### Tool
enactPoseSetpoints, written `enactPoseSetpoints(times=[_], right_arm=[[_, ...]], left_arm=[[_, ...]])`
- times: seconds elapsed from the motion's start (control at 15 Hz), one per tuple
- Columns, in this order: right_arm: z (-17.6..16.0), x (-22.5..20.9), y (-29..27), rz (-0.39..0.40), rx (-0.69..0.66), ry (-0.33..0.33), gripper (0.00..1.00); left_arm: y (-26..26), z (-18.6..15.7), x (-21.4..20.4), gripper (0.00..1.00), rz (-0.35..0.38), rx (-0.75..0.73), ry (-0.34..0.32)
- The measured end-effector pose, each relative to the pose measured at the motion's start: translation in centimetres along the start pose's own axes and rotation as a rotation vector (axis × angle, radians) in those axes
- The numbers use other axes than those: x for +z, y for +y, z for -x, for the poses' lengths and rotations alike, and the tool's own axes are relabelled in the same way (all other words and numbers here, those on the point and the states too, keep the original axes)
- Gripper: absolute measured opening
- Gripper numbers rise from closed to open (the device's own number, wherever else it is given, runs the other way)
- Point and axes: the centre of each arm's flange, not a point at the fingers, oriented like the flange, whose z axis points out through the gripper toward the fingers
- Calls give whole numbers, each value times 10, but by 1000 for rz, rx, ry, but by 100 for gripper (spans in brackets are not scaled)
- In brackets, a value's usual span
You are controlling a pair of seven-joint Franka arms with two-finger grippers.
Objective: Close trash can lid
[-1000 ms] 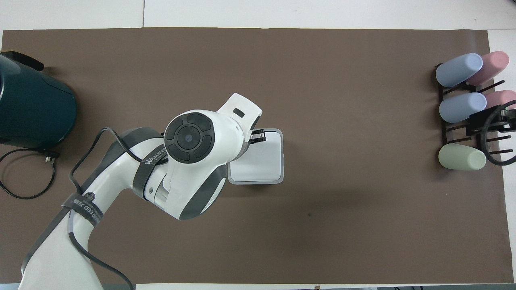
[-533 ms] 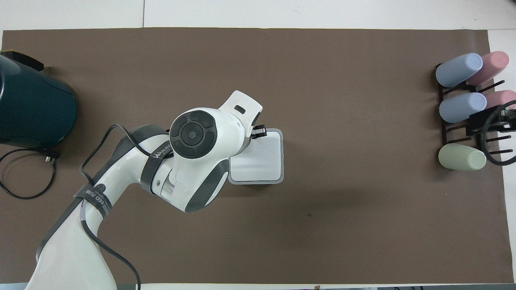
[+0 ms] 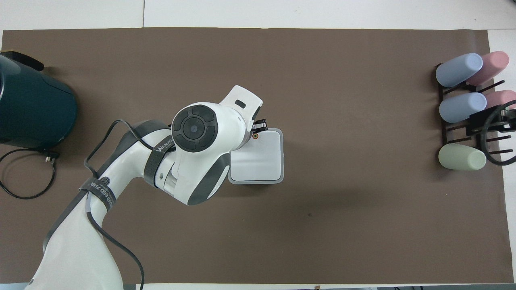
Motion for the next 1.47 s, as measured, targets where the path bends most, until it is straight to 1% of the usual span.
enactPoseSetpoints(times=[0.4,0.53,0.6,0.73,0.87,1.07,1.13,1.2,1.47], right_arm=[[0,0,0,0,0,0,100],[0,0,0,0,0,0,100],[0,0,0,0,0,0,100],[0,0,0,0,0,0,100],[0,0,0,0,0,0,100],[0,0,0,0,0,0,100],[0,0,0,0,0,0,100],[0,0,0,0,0,0,100],[0,0,0,0,0,0,100]], left_arm=[[1,0,0,1,-4,3,-3],[2,-1,-4,1,-19,4,-20],[1,-3,-9,1,-39,2,-40],[-4,-15,-33,1,-69,-7,-69],[-16,-31,-66,1,-84,-13,-78],[-55,-50,-117,1,-110,-9,-91],[-75,-58,-133,7,-120,3,-99],[-97,-65,-149,19,-129,18,-107],[-190,-89,-205,60,-153,83,-142]])
